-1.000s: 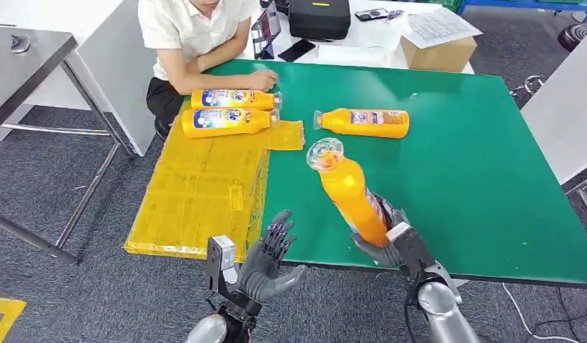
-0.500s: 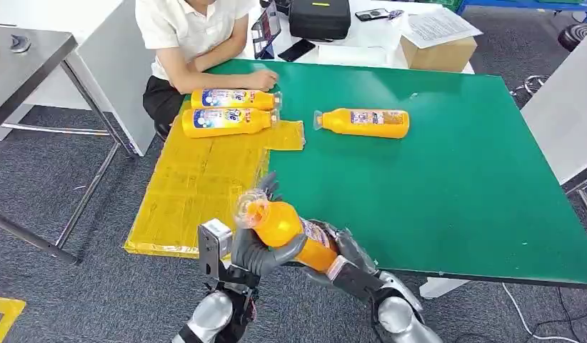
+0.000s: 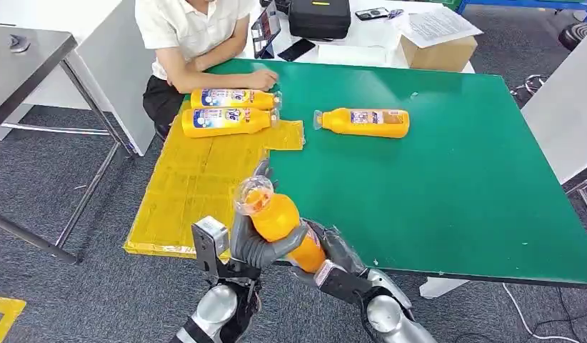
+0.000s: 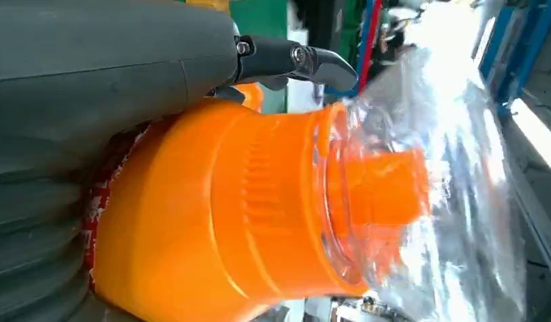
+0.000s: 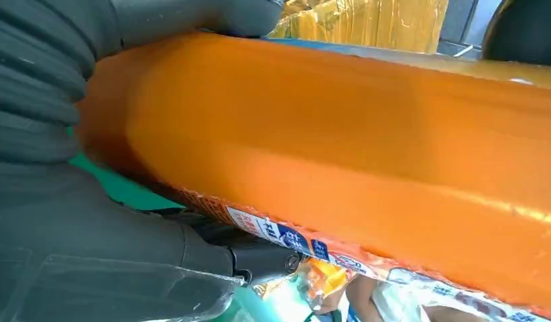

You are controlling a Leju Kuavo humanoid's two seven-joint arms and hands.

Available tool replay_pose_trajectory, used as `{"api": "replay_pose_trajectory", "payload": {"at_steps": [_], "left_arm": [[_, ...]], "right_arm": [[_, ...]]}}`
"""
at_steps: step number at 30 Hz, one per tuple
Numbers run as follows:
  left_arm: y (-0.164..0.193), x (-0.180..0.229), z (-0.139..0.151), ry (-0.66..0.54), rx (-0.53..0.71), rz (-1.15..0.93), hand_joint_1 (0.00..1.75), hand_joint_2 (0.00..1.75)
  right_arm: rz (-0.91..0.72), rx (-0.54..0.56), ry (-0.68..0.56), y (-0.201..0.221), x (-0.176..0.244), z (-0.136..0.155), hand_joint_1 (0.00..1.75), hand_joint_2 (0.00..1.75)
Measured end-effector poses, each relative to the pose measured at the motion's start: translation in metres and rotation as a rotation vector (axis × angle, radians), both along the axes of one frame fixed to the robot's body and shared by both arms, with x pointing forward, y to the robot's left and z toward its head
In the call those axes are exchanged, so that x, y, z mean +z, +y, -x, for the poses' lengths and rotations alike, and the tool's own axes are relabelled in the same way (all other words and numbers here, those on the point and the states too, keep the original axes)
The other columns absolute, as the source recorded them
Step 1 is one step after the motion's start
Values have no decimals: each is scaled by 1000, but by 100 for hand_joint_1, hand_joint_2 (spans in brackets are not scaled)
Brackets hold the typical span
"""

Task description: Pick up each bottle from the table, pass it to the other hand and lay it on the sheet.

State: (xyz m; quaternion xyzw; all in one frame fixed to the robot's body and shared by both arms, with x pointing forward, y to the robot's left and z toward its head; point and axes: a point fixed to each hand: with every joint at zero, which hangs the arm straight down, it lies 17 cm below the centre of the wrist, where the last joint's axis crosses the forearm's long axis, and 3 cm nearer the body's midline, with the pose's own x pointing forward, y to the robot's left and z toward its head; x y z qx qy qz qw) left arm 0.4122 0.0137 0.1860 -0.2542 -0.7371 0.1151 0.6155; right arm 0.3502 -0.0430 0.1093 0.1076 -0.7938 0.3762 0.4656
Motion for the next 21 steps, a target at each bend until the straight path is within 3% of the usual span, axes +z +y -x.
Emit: {"api": "replay_pose_trajectory", "payload": {"at_steps": [1,10,12,13,14,15,21], "left_arm": [[-6,-1,1,18,-41,29,175,175],[-24,9,2,-2,-160,77,175,175],[-26,9,1,1,-175,93,175,175],[-27,9,1,10,-187,108,175,175],[-28,7,0,23,-199,120,175,175],[-28,5,-2,43,-216,135,175,175],[-27,-9,-11,132,-276,184,175,175]], "right_arm": [[-6,2,-1,-1,0,0,175,175],[-136,44,62,1,14,0,175,175],[-161,53,77,2,17,1,134,175],[-167,56,81,2,18,1,54,175],[-171,58,82,3,19,2,7,175],[-176,63,86,3,19,2,0,175],[-191,79,56,15,29,7,0,175]]}}
